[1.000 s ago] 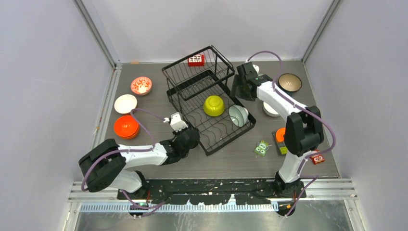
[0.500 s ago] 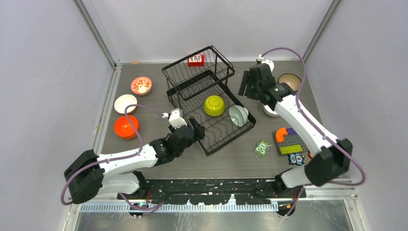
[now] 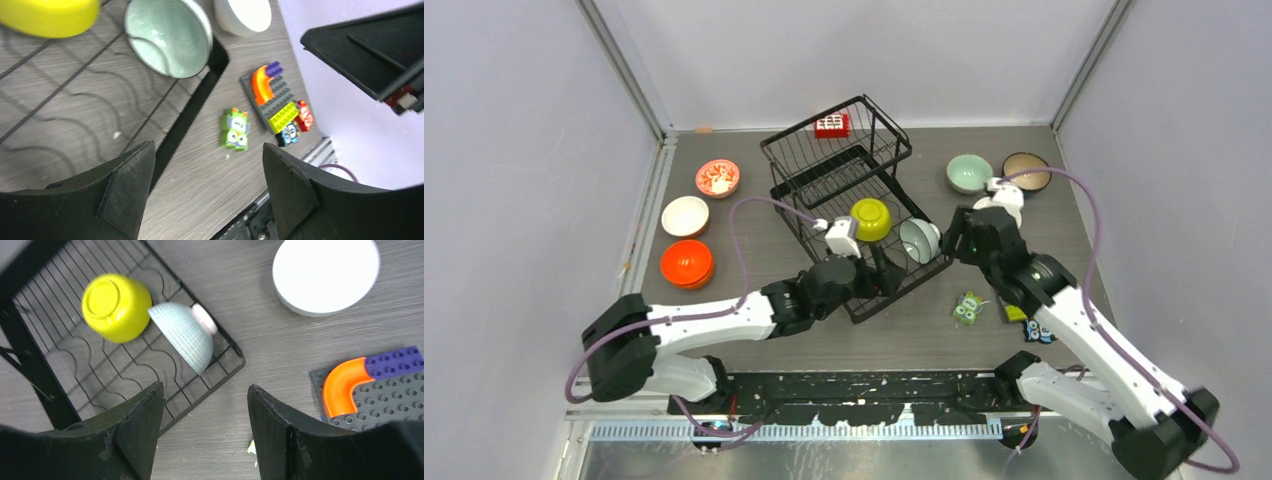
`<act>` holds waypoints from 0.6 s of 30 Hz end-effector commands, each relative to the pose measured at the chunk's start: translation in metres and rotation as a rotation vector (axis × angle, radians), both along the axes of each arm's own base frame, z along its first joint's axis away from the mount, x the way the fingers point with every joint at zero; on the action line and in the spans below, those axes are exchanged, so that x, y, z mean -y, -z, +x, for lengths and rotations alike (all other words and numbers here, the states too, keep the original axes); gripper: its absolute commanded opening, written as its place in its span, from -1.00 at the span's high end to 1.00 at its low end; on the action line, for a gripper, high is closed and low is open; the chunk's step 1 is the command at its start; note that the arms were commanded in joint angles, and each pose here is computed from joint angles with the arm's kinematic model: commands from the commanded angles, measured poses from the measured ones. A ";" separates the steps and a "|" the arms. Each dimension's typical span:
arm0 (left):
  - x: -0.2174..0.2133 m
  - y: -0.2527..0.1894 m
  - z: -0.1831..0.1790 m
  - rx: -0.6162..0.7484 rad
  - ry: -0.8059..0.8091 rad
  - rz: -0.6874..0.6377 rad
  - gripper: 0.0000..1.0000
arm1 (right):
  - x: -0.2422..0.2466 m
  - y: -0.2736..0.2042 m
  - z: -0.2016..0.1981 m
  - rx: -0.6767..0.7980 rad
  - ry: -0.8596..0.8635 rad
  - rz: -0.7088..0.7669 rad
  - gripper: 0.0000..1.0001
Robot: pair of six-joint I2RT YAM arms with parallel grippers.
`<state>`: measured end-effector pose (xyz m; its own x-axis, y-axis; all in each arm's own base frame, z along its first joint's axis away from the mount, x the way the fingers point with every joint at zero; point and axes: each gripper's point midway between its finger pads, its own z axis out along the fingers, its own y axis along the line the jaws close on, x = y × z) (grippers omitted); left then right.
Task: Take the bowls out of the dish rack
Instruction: Adjust the dish rack at the center of the board.
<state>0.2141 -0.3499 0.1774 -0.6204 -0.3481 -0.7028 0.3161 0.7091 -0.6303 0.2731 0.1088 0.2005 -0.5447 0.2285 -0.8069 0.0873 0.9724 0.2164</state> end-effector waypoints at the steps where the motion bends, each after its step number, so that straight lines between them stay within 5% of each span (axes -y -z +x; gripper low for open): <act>1: 0.041 -0.047 0.013 0.101 0.040 -0.144 -0.61 | 0.034 -0.047 -0.013 0.210 0.176 0.124 -0.33; 18: 0.102 0.010 0.090 0.128 -0.225 -0.204 -0.57 | 0.050 -0.027 -0.054 0.251 0.190 0.254 -0.34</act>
<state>0.2799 -0.4438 0.1252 -0.5417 -0.4563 -0.7060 0.2593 0.7082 -0.6567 0.2229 0.0608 0.2176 -0.3131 0.4701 -0.8252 0.1843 0.8825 0.4327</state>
